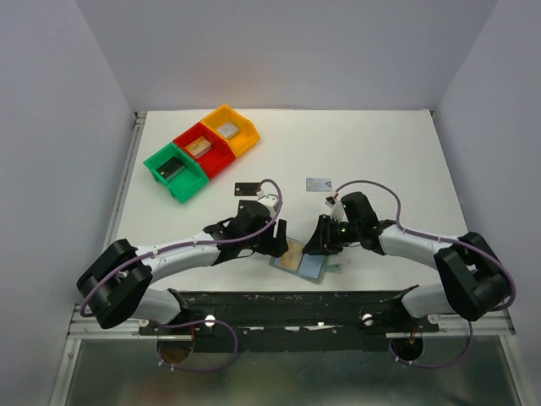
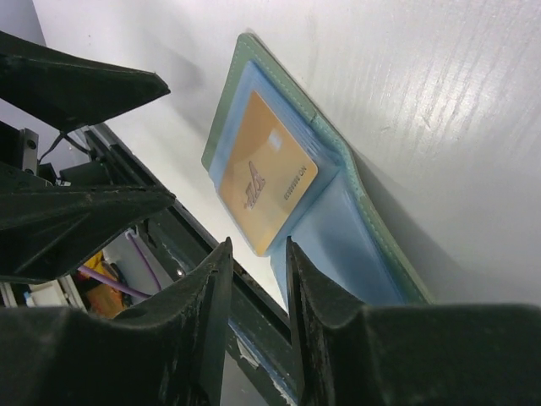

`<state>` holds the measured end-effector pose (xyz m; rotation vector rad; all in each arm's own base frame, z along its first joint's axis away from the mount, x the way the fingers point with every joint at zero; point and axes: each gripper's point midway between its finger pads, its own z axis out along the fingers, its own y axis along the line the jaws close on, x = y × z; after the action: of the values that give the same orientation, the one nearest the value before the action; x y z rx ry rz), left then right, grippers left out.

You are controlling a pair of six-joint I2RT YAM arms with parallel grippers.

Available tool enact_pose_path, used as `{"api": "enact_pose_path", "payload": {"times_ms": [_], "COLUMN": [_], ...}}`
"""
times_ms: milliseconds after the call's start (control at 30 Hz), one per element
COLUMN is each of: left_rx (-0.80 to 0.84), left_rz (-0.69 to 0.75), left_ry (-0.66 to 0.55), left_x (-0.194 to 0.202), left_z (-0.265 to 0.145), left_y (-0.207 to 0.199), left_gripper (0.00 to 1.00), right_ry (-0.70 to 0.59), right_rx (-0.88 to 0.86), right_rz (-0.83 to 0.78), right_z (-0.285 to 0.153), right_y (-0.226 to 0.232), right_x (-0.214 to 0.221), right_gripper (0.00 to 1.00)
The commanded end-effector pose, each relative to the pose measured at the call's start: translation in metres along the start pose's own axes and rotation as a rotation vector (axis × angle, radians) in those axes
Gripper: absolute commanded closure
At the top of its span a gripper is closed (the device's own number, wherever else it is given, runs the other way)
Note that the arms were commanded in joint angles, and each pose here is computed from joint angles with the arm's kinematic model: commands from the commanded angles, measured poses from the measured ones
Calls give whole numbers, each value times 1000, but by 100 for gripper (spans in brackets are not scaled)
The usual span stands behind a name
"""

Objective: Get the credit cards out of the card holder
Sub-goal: Remove the credit card from the card holder.

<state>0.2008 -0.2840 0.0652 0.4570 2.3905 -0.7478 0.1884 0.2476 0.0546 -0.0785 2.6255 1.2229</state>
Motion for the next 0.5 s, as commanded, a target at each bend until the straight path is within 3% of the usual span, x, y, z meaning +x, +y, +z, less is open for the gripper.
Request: {"api": "enact_pose_path", "payload": {"times_ms": [0, 467], "left_rx": [-50, -62], "left_rz": [-25, -24], "left_ry": [-36, -11], "left_x": [-4, 7], "left_z": [-1, 2], "left_y": [10, 17], "left_gripper": [25, 34], "right_ry": [25, 60], "right_rx": [-67, 13], "right_rz": [-6, 8], "right_z": [7, 24], "right_y": [9, -12], "right_x": [2, -2], "right_gripper": [61, 60]}}
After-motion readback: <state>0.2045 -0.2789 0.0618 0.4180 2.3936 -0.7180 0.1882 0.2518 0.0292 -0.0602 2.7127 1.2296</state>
